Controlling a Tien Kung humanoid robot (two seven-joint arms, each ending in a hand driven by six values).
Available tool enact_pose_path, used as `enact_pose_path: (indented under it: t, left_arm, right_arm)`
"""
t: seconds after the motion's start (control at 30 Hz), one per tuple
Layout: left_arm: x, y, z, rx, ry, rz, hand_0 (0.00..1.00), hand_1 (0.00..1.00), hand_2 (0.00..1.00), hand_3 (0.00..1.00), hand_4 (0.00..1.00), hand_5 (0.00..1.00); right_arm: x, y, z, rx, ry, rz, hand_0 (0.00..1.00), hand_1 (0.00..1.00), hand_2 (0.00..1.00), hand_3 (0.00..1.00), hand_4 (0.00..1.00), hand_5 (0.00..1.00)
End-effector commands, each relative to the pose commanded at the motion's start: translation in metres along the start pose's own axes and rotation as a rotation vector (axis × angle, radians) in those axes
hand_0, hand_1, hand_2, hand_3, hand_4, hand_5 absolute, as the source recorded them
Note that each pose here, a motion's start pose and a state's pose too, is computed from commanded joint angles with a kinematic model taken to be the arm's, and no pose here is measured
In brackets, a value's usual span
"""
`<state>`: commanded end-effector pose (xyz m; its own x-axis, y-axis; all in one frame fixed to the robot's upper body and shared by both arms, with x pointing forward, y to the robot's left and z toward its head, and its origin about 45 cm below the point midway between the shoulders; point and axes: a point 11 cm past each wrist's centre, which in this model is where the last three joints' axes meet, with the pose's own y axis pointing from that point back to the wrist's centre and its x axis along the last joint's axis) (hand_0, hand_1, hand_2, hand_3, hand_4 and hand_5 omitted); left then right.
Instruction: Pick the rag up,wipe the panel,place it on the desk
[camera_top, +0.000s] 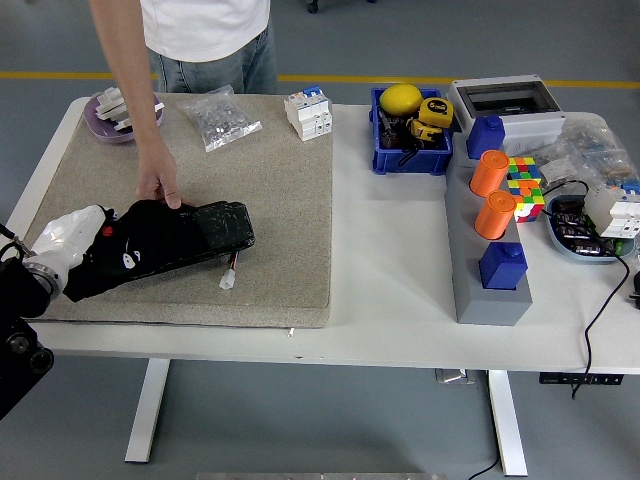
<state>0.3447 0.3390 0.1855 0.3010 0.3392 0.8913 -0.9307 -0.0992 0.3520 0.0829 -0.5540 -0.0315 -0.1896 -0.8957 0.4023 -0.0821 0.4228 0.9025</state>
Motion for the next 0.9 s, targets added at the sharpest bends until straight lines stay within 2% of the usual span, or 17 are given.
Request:
enact_pose_path:
  t: [0.4,0.7,0.9]
  left_arm:
    - [-0.012,-0.014,0.043,-0.085,-0.018,-0.036,0.201,0.117,0.55,0.571,0.579,0.002]
    - [-0.009,-0.022,0.079,-0.147,-0.024,-0.035,0.2,0.117,0.55,0.571,0.579,0.002]
    - [-0.012,-0.028,0.095,-0.165,-0.018,-0.04,0.2,0.117,0.551,0.572,0.58,0.002]
  right_arm:
    - [-0.001,0.0,-0.002,0.003,0.005,-0.001,0.751,0.612,0.638,0.617,0.998,0.628]
    - [0.0,0.001,-0.006,0.01,0.009,0.0,0.751,0.611,0.638,0.617,0.998,0.628]
    - [-0.001,0.001,-0.01,0.019,0.012,-0.001,0.751,0.612,0.638,0.617,0.998,0.627]
